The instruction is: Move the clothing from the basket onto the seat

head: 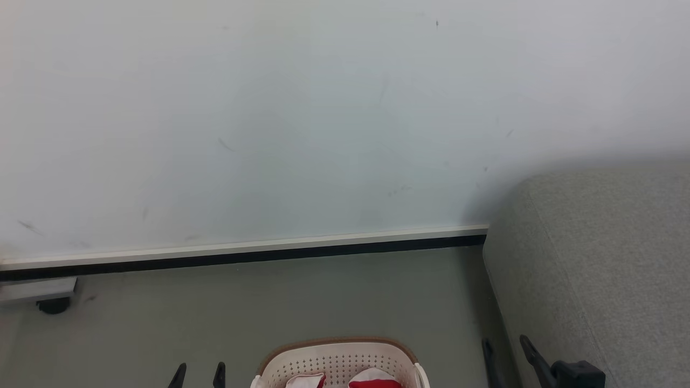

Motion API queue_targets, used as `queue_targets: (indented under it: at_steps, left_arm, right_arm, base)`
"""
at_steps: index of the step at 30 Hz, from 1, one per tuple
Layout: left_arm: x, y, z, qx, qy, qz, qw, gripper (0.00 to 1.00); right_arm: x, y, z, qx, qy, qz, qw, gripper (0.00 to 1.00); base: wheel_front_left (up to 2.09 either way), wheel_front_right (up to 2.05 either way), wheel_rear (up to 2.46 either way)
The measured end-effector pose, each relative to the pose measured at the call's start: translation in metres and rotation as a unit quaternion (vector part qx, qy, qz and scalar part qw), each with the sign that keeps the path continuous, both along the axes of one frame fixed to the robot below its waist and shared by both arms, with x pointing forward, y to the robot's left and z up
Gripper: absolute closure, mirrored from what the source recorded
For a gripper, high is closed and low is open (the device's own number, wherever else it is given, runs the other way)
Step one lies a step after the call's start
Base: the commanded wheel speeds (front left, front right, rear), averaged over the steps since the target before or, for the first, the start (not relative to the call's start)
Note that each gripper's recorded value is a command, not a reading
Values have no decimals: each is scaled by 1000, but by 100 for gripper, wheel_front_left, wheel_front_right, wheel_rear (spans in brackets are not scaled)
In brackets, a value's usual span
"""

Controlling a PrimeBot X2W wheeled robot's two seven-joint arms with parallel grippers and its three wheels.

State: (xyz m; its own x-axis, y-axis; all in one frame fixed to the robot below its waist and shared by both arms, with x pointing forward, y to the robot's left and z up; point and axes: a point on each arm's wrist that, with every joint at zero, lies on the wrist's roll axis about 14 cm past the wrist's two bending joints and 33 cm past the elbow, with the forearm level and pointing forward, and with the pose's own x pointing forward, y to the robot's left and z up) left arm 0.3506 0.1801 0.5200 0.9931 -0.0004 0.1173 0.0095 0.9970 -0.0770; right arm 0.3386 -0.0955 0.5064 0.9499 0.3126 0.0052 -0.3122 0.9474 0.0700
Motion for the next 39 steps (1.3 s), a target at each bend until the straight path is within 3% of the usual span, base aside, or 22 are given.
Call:
queue_targets:
  at_steps: [9, 19, 27, 39]
  left_arm:
    - [16, -42, -27, 8, 46, -57, 997, 0]
    - [53, -97, -78, 5, 145, -123, 982, 0]
    - [101, -147, -131, 2, 253, -175, 952, 0]
    - [146, -200, -216, 22, 369, -230, 900, 0]
  right_arm:
    - [-6, -15, -2, -6, 7, -25, 1000, 0]
    - [-11, -41, 4, -22, 5, -64, 998, 0]
    - [6, -68, -4, -31, 20, -106, 994, 0]
    - [26, -83, -49, -52, 84, -130, 987, 0]
  base:
    - [0, 0, 0]
    - [0, 0, 0]
    - [0, 0, 0]
    - [0, 0, 0]
